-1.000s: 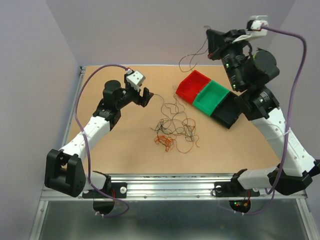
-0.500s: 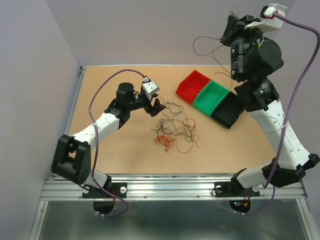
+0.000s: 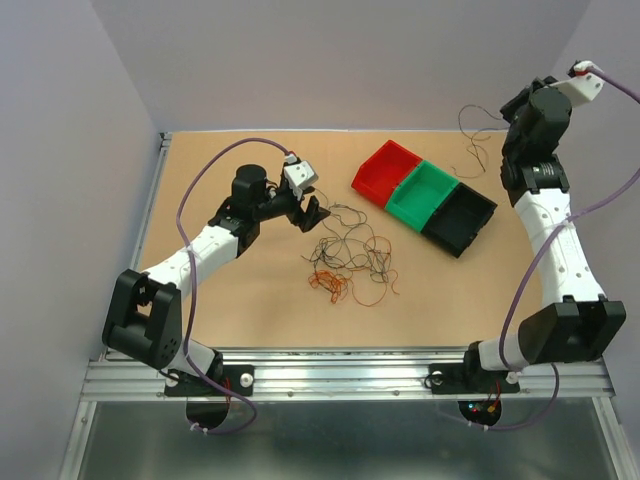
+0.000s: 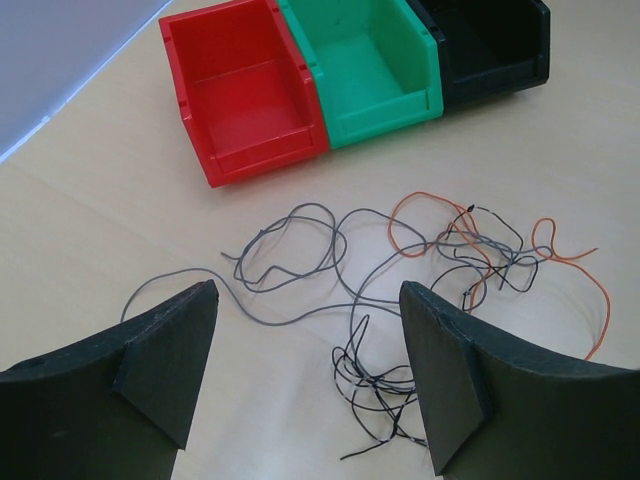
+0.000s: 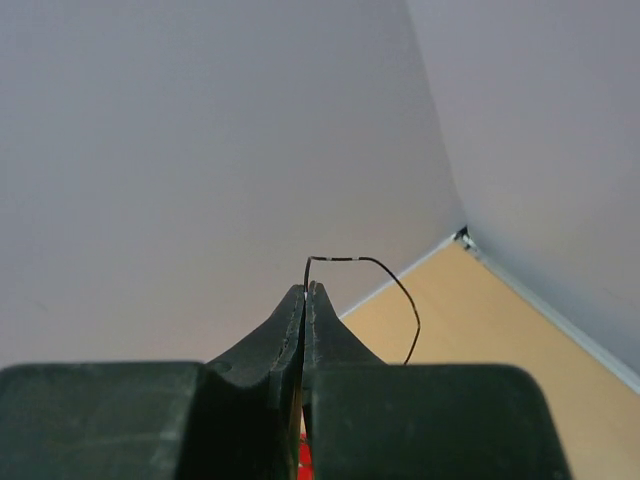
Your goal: Untangle the cables
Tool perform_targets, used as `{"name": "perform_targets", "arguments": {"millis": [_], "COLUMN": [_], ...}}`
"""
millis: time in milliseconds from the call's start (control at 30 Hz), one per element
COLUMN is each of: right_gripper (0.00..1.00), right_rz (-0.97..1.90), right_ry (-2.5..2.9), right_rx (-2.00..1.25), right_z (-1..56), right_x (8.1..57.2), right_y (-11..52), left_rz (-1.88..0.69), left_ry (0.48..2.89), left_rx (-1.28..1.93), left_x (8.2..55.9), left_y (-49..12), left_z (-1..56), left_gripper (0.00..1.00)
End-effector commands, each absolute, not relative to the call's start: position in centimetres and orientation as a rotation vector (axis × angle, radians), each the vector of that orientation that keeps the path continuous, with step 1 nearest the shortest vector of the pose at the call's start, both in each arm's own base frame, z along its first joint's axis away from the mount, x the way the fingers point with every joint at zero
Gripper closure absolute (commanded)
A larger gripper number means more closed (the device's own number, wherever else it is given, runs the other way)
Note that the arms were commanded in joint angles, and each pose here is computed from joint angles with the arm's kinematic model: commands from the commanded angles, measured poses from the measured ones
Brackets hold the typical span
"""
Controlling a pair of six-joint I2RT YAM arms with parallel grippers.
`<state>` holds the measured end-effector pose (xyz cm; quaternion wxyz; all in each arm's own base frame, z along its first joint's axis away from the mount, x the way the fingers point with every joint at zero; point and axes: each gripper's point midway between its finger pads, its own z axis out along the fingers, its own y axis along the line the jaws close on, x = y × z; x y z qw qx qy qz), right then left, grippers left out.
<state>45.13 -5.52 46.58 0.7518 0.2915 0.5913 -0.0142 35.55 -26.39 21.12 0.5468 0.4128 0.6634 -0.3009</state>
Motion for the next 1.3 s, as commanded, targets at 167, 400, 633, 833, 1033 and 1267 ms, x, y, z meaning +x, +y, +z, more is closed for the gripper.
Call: {"name": "perform_targets", "arguments": {"millis": [167,400,633,833,1033,1267], "right_gripper": [0.99,1.00,1.00,0.99,0.99,1.00], "right_rz": [0.228,0.210,0.199,0.242,0.282,0.282], "right_ry": [1.268,1.202,1.111,1.081,1.088,1.147], "right_rx": [0.731,0.684,0.629,0.579,0.563,0.619], "right_z": [42.1,45.1,51.6,54.5,54.8,50.3], "right_x": [43.6,41.7,40.7,40.1,39.0,38.3], "right_y": [-5.6,-5.8,-5.9,-5.0,-4.2,-4.4], "left_rz": [-0.685,-0.679,-0.672,-0.669,-0.669,-0.670], "left_ry": [1.488,1.483,1.482,1.482,1.484,1.476], "left_rx": [0.985,0.984,0.987,0.988,0.987,0.988], "left_x": [35.1,35.0,34.9,35.0,35.0,34.8], "left_y": [-26.1,-26.1,-26.1,-26.1,-26.1,-26.1], "left_z": [23.4,23.7,23.6,23.6,23.6,23.9], "left_gripper": [0.16,0.16,0.16,0.16,0.16,0.16]}}
